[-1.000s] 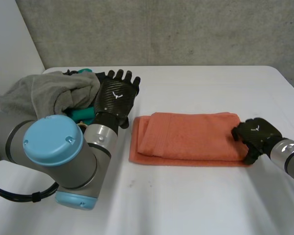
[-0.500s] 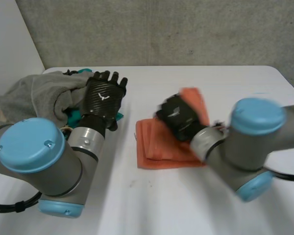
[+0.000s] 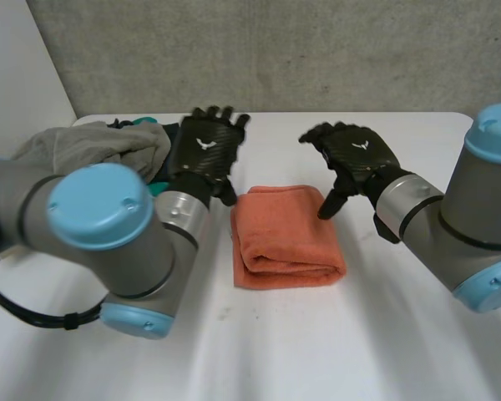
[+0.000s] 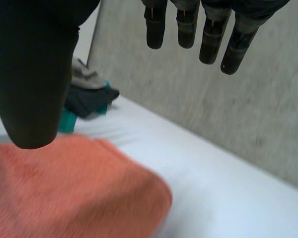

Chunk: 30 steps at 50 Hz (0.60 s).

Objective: Fold the laundry.

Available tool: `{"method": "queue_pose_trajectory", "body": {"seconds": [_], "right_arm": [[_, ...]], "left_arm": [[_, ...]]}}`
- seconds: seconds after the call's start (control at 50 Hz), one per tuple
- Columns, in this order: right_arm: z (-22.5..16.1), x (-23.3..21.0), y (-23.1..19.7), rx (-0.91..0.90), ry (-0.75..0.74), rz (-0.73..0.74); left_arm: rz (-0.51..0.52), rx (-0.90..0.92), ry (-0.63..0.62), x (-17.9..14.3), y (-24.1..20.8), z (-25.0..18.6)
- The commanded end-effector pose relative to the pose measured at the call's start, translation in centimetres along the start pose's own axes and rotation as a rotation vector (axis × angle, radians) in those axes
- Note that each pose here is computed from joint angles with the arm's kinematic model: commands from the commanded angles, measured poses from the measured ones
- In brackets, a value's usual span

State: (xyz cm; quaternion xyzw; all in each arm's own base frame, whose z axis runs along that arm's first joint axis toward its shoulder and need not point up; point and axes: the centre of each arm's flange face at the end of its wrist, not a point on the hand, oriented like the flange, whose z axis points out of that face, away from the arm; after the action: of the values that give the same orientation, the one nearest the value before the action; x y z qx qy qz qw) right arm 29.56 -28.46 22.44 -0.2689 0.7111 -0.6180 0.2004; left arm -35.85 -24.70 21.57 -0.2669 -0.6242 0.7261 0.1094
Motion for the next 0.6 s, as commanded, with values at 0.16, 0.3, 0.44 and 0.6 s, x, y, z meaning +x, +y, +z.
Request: {"method": "queue_pose_trajectory", "body": {"seconds": [0.16,0.3,0.44,0.6], "right_arm": [[3.5,0.8,6.8,-0.298,-0.012,0.024],[4.0,0.8,9.3,-0.366,-0.012,-0.085],[3.7,1.1,7.8,-0.34,0.019,-0.145],[1.2,4.4,5.1,-0.176,0.155,0.016]], "left_arm": [[-0.048,-0.308,0.144,4.0,6.3,1.7],[0.013,-0.422,0.165,4.0,8.2,0.9],[0.096,-0.414,0.168,3.6,7.7,0.8],[0.065,-0.225,0.127,1.8,1.1,0.8]]}}
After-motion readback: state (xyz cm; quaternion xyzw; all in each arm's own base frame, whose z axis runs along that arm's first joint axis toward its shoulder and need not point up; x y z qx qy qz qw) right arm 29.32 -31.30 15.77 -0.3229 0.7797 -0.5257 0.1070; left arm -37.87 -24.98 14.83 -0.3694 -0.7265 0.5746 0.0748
